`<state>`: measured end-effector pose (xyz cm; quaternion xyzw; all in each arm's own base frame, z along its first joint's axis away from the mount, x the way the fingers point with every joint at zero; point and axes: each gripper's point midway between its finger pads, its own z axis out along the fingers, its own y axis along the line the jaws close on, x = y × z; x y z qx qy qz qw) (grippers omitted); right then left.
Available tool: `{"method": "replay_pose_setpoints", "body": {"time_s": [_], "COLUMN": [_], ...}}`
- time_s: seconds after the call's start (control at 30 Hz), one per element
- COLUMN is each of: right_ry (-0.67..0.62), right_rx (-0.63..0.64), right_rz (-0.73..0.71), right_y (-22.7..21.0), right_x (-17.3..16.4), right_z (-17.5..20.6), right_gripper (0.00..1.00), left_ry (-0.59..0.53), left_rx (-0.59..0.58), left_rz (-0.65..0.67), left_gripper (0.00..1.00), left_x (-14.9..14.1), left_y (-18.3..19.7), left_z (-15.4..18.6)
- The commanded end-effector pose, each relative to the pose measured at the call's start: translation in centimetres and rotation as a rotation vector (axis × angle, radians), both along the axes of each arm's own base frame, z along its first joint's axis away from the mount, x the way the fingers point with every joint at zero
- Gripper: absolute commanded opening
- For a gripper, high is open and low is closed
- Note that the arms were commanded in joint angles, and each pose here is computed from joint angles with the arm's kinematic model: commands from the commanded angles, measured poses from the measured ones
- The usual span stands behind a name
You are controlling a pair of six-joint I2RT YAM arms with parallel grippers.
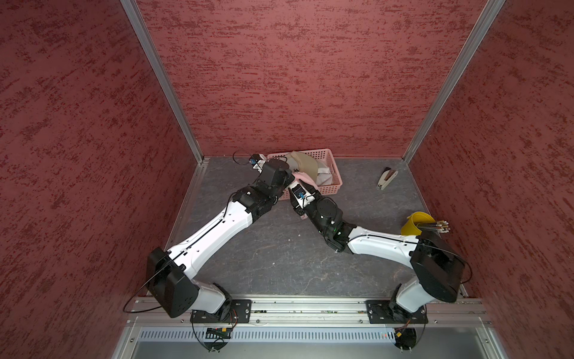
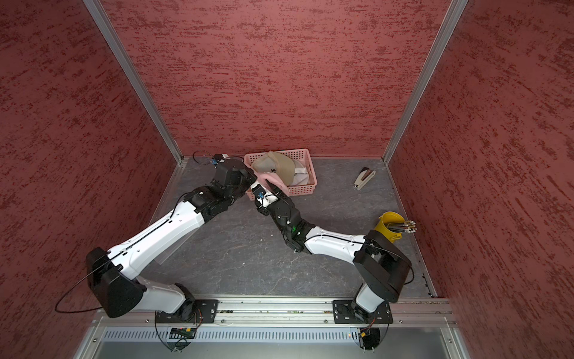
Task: Turn the baseball cap inside out
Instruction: Turn over the baseball cap.
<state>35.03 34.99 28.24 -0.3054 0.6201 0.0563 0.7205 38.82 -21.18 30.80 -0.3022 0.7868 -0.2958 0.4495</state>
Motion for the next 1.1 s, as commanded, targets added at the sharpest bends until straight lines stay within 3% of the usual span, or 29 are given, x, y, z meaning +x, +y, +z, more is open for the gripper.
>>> {"method": "replay_pose_setpoints", "body": {"time_s": [0.0,0.23,0.33,0.37,0.57,0.63,0.7,0.83,0.93,1.07], "right_ry": [-0.040,-0.012,0.018,0.036,0.095,0.112,0.162,0.260,0.309,0.335], "right_rx": [0.028,0.036,0.050,0.056,0.055,0.072,0.087,0.073,0.046,0.005], "right_rz": [0.014,0.064,0.094,0.101,0.098,0.124,0.170,0.276,0.374,0.456], "right_y": [0.3,-0.6,-1.3,-1.6,-3.4,-3.9,-4.5,-4.9,-4.9,-5.1], "right_x": [-0.1,-0.9,-1.4,-1.4,-0.7,-0.8,-0.8,-1.4,-2.8,-4.5], "right_z": [1.9,1.2,1.0,0.9,0.0,0.7,1.0,1.7,2.1,2.3], "right_gripper": [0.32,0.12,0.08,0.06,0.00,0.00,0.00,0.01,0.01,0.02], "left_ry": [0.003,-0.034,-0.091,-0.112,-0.167,-0.230,-0.294,-0.439,-0.524,-0.574], "left_rx": [-0.027,-0.045,0.017,0.049,0.100,0.191,0.385,0.712,0.778,0.753], "left_rz": [-0.028,-0.110,-0.149,-0.175,-0.408,-0.533,-0.639,-0.841,-0.941,-1.030], "left_gripper": [0.00,0.02,0.32,0.37,0.51,0.53,0.51,0.60,0.64,0.66], "left_x": [-0.6,-2.2,-2.9,-3.1,-3.6,-4.0,-4.3,-5.7,-5.9,-5.8], "left_y": [-0.4,0.0,0.7,0.9,1.8,1.8,2.2,2.1,2.1,1.8], "left_z": [0.1,0.1,0.4,0.4,-0.4,0.1,0.4,-0.6,-0.6,0.5]}}
